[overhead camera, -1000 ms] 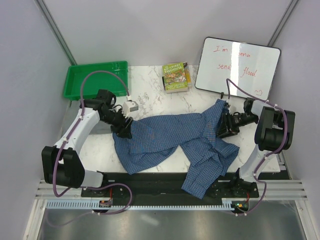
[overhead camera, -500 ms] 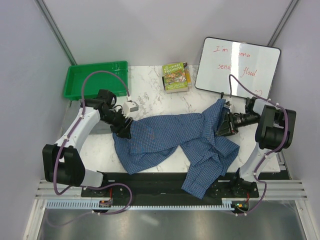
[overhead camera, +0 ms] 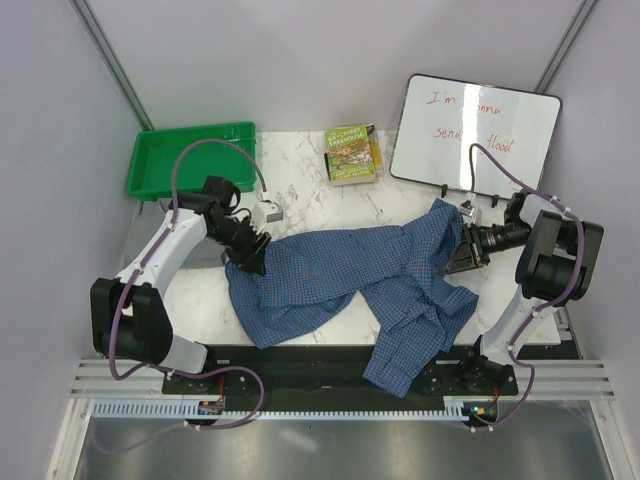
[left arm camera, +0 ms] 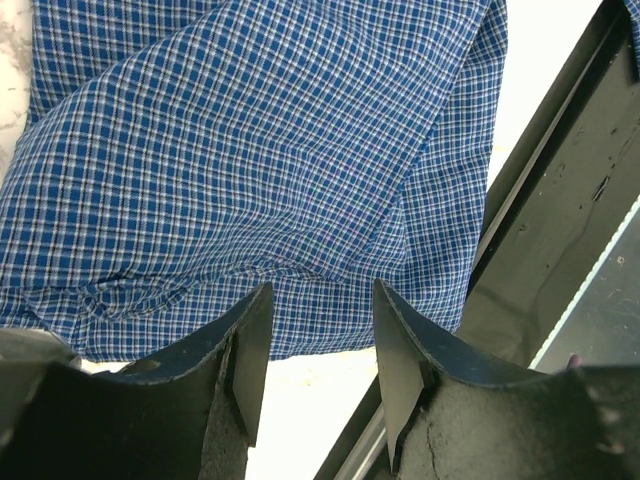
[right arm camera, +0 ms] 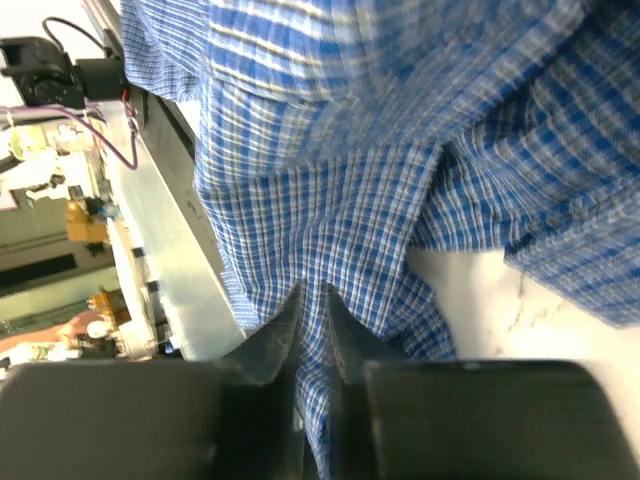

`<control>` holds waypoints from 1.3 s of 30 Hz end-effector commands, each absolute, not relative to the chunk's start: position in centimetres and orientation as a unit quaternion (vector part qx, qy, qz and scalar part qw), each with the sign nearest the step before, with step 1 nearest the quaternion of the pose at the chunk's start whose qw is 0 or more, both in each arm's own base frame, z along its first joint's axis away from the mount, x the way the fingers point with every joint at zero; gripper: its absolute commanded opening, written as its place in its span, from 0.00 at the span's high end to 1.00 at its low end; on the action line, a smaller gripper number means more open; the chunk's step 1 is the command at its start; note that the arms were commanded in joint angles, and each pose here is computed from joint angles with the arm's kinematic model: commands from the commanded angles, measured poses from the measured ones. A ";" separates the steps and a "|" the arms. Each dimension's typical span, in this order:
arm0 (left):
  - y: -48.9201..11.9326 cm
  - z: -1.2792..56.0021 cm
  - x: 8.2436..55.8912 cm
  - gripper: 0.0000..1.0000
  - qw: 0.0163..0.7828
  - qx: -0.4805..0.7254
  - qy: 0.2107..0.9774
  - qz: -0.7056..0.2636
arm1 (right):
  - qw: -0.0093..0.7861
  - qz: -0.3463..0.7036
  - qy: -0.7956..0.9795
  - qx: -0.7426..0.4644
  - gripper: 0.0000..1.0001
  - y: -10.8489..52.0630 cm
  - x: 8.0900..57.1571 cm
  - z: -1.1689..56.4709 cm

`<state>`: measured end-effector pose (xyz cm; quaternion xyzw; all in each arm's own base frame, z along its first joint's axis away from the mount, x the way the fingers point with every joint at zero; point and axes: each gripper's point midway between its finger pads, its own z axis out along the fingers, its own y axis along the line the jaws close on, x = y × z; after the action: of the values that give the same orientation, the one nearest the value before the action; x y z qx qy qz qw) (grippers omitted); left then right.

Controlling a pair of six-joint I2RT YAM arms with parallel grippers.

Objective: Fold and stack the long sleeve shirts
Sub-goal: Flatten the shirt out

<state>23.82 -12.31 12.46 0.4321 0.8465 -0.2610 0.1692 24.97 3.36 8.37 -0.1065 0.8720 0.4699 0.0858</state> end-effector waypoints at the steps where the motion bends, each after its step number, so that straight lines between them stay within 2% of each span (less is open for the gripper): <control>1: -12.6 13.5 24.3 0.48 0.193 0.430 0.845 -0.253 | 0.034 0.445 0.889 -0.103 0.55 2.4 23.3 8.3; 3: -12.6 13.3 24.1 0.47 0.193 0.430 0.845 -0.253 | 0.031 0.429 0.897 -0.099 0.44 2.1 23.2 7.6; 4: -12.6 13.3 24.0 0.47 0.193 0.429 0.845 -0.254 | 0.031 0.428 0.898 -0.097 0.43 2.1 23.2 7.4; 17: -12.1 13.1 23.3 0.45 0.190 0.426 0.851 -0.241 | 0.006 0.479 0.875 -0.075 0.39 4.6 23.1 4.8; 20: -12.0 13.1 23.1 0.45 0.188 0.427 0.851 -0.240 | 0.008 0.499 0.861 -0.094 0.43 5.8 22.9 5.6; 22: -11.9 13.0 23.1 0.45 0.189 0.429 0.851 -0.238 | 0.017 0.505 0.857 -0.103 0.53 6.2 22.9 6.3; 24: -11.9 13.0 23.0 0.45 0.187 0.429 0.851 -0.239 | 0.021 0.498 0.860 -0.112 0.56 5.9 22.8 6.8; 27: -12.0 13.0 23.0 0.45 0.188 0.427 0.851 -0.242 | 0.035 0.485 0.865 -0.124 0.66 5.1 23.0 7.9; 28: -12.0 13.0 22.9 0.45 0.188 0.428 0.850 -0.244 | 0.042 0.480 0.866 -0.130 0.72 4.9 23.0 8.3; 31: -12.3 13.1 22.8 0.46 0.190 0.436 0.844 -0.247 | 0.049 0.472 0.870 -0.134 0.79 3.8 23.0 9.3; 36: -13.5 12.5 22.1 0.46 0.191 0.472 0.830 -0.229 | 0.075 0.442 0.882 -0.144 0.79 2.8 23.2 11.0; 39: -13.9 11.5 22.1 0.44 0.197 0.489 0.826 -0.201 | 0.077 0.436 0.885 -0.145 0.70 2.8 23.3 11.2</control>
<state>22.00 -13.37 11.97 0.4674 0.8332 -0.2367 0.1769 24.42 2.32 8.55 -0.1368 0.8882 0.4301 0.0853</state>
